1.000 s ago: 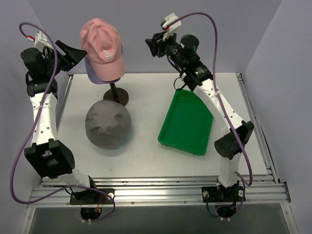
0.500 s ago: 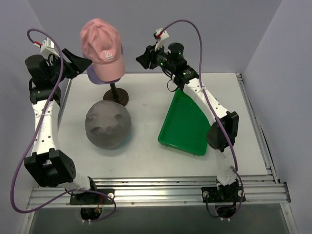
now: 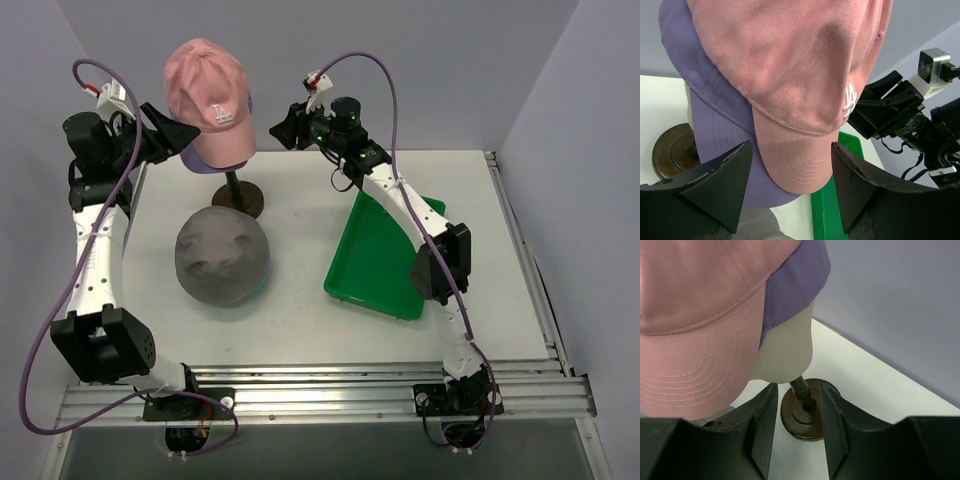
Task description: Stack the hats
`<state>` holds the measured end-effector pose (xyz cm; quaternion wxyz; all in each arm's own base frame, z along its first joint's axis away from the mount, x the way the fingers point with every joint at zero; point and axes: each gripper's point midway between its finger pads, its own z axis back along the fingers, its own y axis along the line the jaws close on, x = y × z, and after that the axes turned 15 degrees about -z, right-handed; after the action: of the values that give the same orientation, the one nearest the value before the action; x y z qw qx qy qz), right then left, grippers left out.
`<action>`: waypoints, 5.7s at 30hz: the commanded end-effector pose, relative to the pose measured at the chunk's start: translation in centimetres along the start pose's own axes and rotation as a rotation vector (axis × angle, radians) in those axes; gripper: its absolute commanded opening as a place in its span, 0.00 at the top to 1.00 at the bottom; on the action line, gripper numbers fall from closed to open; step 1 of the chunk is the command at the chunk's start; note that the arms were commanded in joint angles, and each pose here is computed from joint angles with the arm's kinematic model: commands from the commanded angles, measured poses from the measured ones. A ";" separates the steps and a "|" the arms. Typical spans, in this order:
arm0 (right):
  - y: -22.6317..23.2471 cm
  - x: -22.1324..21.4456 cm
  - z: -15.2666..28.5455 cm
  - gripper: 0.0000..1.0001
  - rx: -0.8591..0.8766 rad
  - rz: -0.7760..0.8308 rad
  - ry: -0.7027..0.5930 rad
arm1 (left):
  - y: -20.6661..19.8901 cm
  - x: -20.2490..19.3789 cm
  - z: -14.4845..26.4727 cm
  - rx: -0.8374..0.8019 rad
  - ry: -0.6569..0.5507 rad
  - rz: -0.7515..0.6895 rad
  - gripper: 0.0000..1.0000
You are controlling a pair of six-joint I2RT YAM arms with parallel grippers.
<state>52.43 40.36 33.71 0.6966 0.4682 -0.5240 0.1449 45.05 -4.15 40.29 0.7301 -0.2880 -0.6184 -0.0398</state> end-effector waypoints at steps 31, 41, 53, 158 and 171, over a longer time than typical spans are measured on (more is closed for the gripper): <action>3.3 1.3 -3.0 0.66 0.033 0.133 -0.089 | 7.6 -0.5 -1.0 0.285 0.008 0.023 0.96; 5.0 0.4 -3.0 0.67 0.013 0.171 -0.077 | 6.6 -0.9 -2.3 0.230 0.008 0.007 0.96; 6.6 0.0 -2.6 0.67 0.001 0.203 -0.068 | 5.7 -1.3 -3.0 0.199 0.012 -0.002 0.96; 10.6 2.5 -2.7 0.70 -0.043 0.309 -0.192 | 5.3 -2.5 -5.0 0.170 0.039 0.027 0.96; 12.6 1.1 -2.7 0.70 -0.008 0.311 -0.175 | 5.3 -3.2 -5.6 0.175 0.055 0.022 0.96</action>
<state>50.66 45.88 35.86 0.6723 0.3254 -0.6407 0.1780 50.89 -0.48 32.17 0.7932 -0.2028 -0.5710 0.0606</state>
